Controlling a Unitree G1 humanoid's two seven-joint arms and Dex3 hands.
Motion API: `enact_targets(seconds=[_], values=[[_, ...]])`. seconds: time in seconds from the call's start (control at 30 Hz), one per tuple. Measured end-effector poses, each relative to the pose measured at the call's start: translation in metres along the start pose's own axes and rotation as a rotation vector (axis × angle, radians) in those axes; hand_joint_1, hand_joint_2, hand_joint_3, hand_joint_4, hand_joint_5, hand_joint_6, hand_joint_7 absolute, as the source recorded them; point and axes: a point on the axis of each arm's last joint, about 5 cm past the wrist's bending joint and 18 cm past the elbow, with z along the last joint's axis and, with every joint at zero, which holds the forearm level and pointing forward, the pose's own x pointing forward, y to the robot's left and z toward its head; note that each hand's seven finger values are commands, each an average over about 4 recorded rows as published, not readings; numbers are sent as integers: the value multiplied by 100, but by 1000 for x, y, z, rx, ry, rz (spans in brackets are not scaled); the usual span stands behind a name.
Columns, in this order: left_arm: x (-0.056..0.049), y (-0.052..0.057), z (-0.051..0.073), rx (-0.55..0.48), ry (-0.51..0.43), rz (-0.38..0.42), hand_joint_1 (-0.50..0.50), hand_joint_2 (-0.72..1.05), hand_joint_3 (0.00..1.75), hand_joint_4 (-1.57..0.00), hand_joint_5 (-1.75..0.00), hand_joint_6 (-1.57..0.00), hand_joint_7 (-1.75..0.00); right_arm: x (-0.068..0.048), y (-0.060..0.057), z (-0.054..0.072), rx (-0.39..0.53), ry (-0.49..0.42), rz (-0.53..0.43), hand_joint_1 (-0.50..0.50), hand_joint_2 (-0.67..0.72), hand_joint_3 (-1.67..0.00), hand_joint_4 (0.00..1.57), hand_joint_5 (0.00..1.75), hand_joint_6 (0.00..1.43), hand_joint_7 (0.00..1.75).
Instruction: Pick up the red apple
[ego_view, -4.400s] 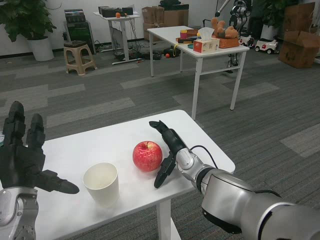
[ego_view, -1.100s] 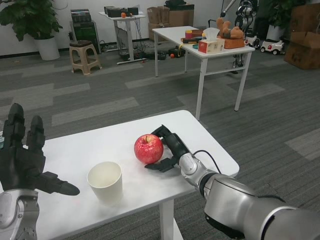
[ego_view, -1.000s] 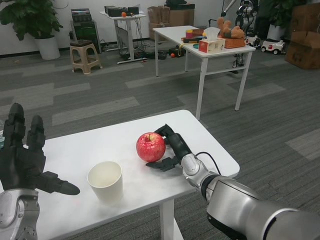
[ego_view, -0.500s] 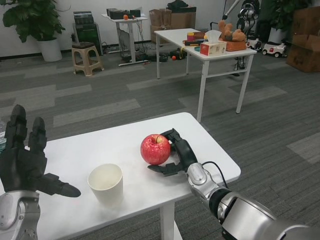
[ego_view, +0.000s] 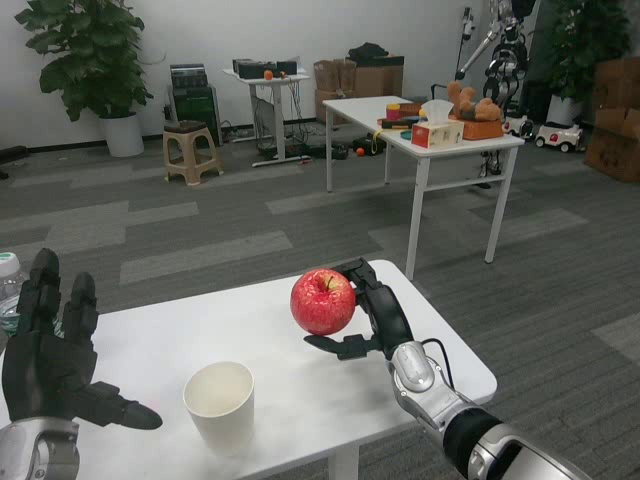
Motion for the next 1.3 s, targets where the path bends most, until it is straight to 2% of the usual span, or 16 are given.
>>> enact_targets(seconds=[0.07,0.2,0.33,0.5,0.7,0.83,0.97,1.1,1.3], values=[[0,1,0,1,3,7,-48,-55,9,0,-10,0,0,2,-3,3,1,-18,-19,-33,-54,-87,20,136,77,168],[-1,3,-1,4,8,20,-48,-55,4,0,0,0,0,5,-7,8,5,-50,-40,-33,-54,-87,20,136,77,168],[-2,7,-2,10,15,33,-48,-55,4,0,-10,0,0,8,-9,13,11,-79,-52,-33,-54,-87,20,136,77,168],[-4,8,-2,14,21,40,-48,-55,4,0,-8,0,0,10,-11,17,22,-101,-81,-33,-54,-87,21,136,79,168],[-4,8,-3,15,22,38,-48,-55,9,0,-10,0,0,11,-13,19,26,-110,-112,-33,-54,-83,24,145,80,168],[-5,9,-3,16,25,39,-48,-55,9,0,-3,0,0,11,-13,20,30,-122,-119,-33,-54,-87,26,143,80,168],[-5,10,-4,20,31,41,-48,-55,7,0,-10,0,0,12,-13,21,34,-133,-119,-33,-54,-87,26,143,80,168],[-6,10,-4,24,37,45,-48,-55,9,0,0,0,0,12,-13,22,35,-136,-122,-33,-54,-87,26,145,80,168],[-6,11,-5,25,40,46,-48,-55,4,0,-5,0,0,12,-13,22,35,-136,-126,-33,-54,-87,26,145,80,168]])
